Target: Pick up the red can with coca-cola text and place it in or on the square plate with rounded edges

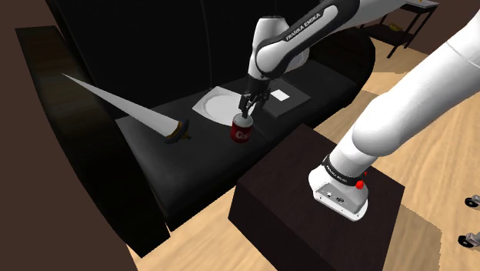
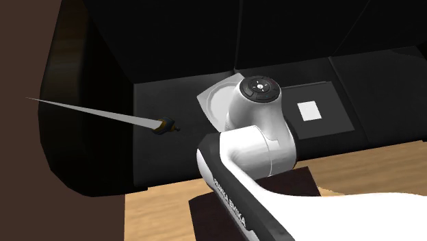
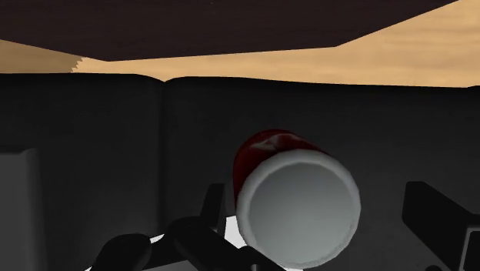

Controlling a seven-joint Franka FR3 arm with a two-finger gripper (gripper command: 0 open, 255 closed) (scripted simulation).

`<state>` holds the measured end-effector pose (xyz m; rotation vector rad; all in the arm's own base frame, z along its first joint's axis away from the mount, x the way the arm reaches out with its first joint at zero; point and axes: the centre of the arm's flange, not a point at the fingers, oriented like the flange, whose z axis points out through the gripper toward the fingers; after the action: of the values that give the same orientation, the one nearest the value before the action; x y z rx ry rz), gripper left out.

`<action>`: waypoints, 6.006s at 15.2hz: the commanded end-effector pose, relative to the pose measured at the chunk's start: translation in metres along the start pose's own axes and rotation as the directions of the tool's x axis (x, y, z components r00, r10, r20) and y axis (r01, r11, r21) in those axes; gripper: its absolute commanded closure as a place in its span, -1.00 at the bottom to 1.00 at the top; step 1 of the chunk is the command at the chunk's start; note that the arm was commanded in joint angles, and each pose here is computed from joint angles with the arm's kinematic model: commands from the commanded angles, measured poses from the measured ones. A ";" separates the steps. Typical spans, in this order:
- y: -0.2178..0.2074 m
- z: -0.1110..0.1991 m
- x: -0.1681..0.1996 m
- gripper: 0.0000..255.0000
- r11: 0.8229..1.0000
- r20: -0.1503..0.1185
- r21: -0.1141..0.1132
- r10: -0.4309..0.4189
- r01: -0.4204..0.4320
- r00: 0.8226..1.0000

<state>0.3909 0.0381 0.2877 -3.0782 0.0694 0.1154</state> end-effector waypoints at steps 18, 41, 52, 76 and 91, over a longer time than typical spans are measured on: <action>-0.002 0.075 0.009 1.00 1.000 0.009 0.001 -0.008 0.008 1.000; -0.007 0.002 0.004 1.00 1.000 0.009 0.001 -0.008 0.008 1.000; 0.022 -0.040 0.073 1.00 1.000 0.009 0.001 -0.008 0.008 1.000; 0.081 -0.005 0.205 1.00 1.000 0.009 0.001 -0.008 0.008 1.000; 0.083 0.028 0.207 -1.00 1.000 0.009 0.001 -0.008 0.008 1.000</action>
<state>0.5914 -0.0520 0.2393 -3.0760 0.0564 0.1278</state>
